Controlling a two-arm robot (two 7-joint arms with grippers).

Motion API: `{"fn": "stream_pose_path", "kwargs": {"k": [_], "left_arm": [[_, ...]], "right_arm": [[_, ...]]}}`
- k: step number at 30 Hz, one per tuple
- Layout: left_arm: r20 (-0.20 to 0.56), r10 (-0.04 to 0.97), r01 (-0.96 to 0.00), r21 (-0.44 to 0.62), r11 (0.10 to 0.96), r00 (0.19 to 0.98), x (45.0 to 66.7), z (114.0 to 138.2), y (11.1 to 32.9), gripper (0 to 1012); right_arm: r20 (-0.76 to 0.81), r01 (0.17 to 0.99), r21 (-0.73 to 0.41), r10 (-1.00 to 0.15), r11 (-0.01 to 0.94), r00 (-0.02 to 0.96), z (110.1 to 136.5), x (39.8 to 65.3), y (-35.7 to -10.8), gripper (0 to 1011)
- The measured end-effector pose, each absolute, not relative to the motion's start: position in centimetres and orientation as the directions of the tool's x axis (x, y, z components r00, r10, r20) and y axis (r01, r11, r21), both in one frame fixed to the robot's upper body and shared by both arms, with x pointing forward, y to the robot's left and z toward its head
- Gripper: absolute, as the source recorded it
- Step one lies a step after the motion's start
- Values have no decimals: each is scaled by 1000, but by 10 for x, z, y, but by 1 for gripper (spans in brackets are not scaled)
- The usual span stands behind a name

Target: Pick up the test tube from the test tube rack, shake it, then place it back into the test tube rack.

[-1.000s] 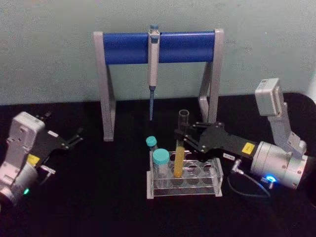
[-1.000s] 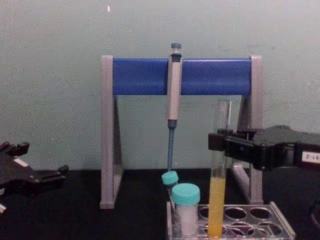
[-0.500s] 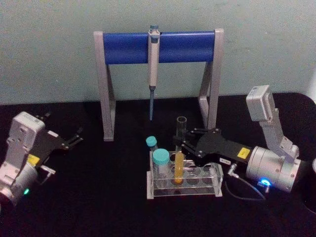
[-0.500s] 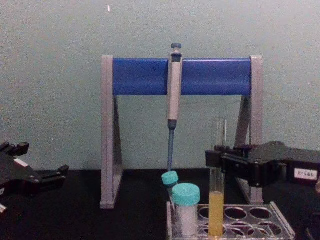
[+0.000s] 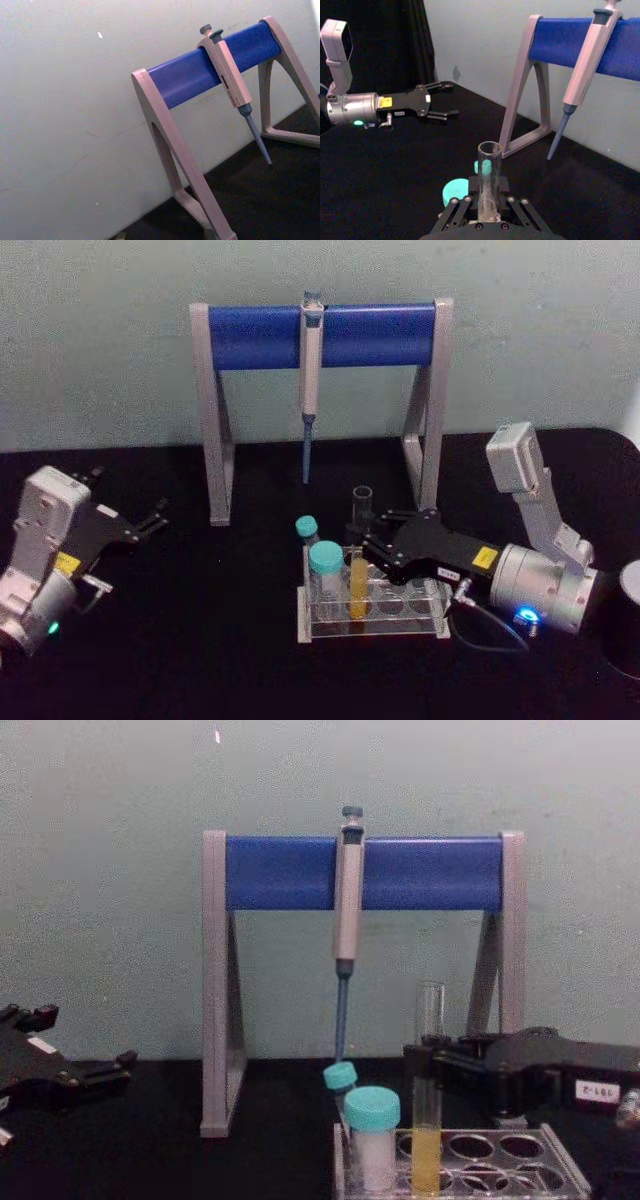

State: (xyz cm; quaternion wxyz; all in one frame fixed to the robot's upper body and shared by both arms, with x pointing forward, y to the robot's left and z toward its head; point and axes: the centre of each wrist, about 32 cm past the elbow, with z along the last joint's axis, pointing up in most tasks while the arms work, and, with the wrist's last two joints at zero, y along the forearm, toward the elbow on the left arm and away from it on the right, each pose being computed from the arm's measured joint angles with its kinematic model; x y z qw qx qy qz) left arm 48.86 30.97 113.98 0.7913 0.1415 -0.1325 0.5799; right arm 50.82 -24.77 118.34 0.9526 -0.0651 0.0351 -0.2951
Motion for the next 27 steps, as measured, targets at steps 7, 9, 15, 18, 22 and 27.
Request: {"fn": "stream_pose_path", "kwargs": {"k": [7, 9, 15, 18, 22, 27], "left_arm": [[374, 880, -955, 70, 287, 292, 489, 1140, 310, 1001], [374, 880, -955, 70, 287, 292, 489, 1140, 310, 1001], [374, 880, -955, 70, 287, 292, 489, 1140, 310, 1001], [374, 880, -955, 70, 287, 292, 489, 1140, 310, 1001], [374, 880, -955, 70, 287, 292, 489, 1140, 310, 1001], [374, 880, -955, 70, 287, 292, 489, 1140, 310, 1001]], "right_arm": [[-31, 556, -150, -566, 817, 824, 1182, 508, -246, 229], [-30, 557, -152, -567, 816, 823, 1181, 508, -246, 229], [-30, 557, -152, -567, 816, 823, 1181, 508, -246, 229], [-31, 557, -152, -567, 816, 823, 1181, 508, -246, 229], [-31, 557, -152, -567, 816, 823, 1181, 508, -246, 230], [-31, 557, -152, -568, 816, 823, 1181, 508, -247, 341]]}}
